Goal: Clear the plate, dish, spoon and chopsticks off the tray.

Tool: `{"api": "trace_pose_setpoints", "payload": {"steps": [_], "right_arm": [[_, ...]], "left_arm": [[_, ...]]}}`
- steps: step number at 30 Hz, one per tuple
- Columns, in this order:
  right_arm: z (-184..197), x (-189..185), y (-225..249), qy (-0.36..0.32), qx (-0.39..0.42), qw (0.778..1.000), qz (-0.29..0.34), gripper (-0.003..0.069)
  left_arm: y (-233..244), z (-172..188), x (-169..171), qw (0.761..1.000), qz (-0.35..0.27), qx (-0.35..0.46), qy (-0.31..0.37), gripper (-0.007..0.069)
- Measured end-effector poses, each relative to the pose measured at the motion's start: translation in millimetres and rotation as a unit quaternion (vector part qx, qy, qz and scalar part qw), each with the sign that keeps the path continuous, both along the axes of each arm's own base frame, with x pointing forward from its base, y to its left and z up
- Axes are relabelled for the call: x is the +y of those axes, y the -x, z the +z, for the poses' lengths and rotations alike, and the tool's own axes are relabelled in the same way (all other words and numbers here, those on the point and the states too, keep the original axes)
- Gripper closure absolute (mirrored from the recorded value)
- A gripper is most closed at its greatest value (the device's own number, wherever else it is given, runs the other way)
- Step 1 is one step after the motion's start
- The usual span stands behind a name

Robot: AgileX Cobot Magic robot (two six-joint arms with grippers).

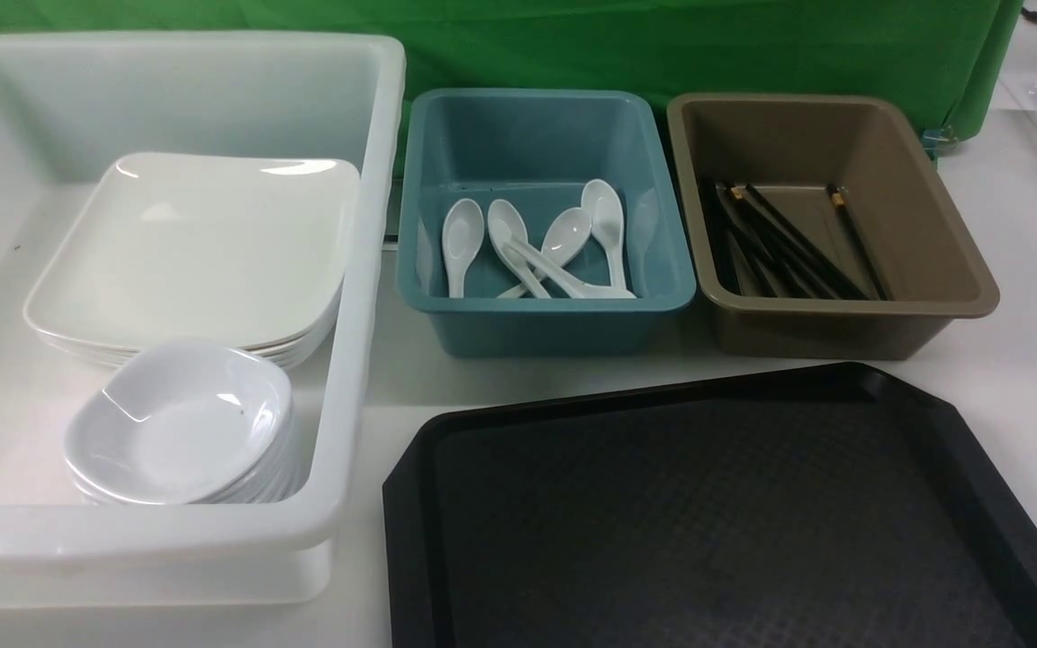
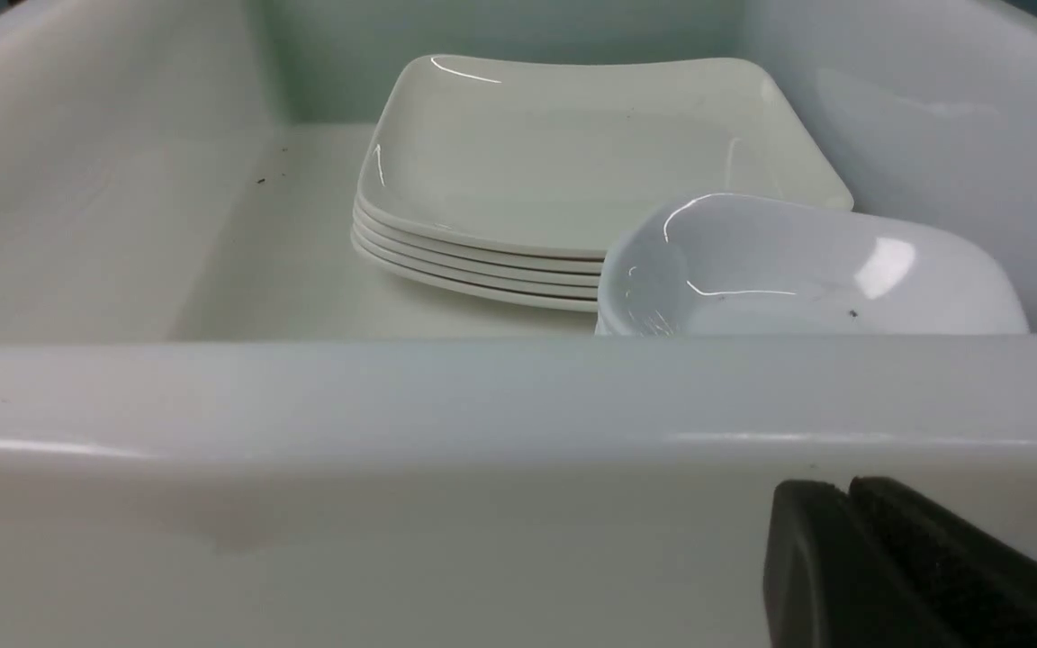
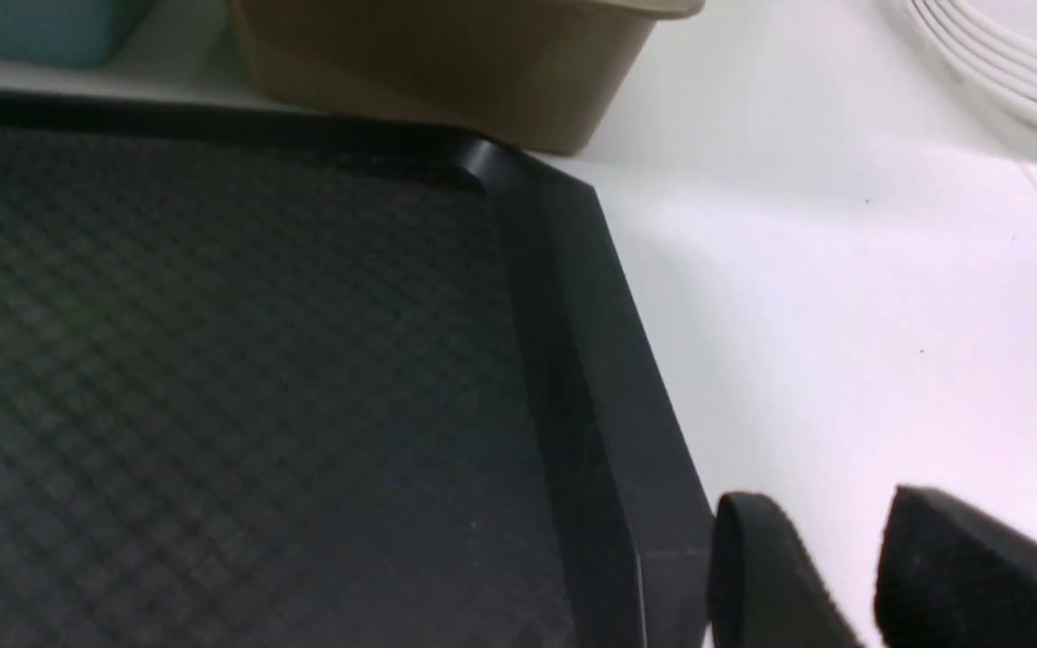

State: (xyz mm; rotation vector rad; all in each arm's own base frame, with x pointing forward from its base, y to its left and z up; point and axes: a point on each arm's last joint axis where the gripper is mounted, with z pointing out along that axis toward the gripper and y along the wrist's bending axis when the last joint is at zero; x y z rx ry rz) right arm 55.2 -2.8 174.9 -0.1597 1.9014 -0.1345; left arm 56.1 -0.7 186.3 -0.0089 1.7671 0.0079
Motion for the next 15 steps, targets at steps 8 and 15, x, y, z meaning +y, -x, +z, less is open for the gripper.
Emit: {"api": "trace_pose_setpoints", "payload": {"steps": [8,15], "right_arm": [[-0.1,-0.1,0.1,-0.001,0.0,1.0,-0.001,0.0419],[-0.1,-0.1,0.1,-0.001,0.0,1.0,-0.001,0.0419]], "left_arm": [[0.0,0.0,0.0,1.0,0.0,0.0,0.0,0.0609],[0.0,0.0,0.0,1.0,0.0,0.0,0.0,0.0608]]}}
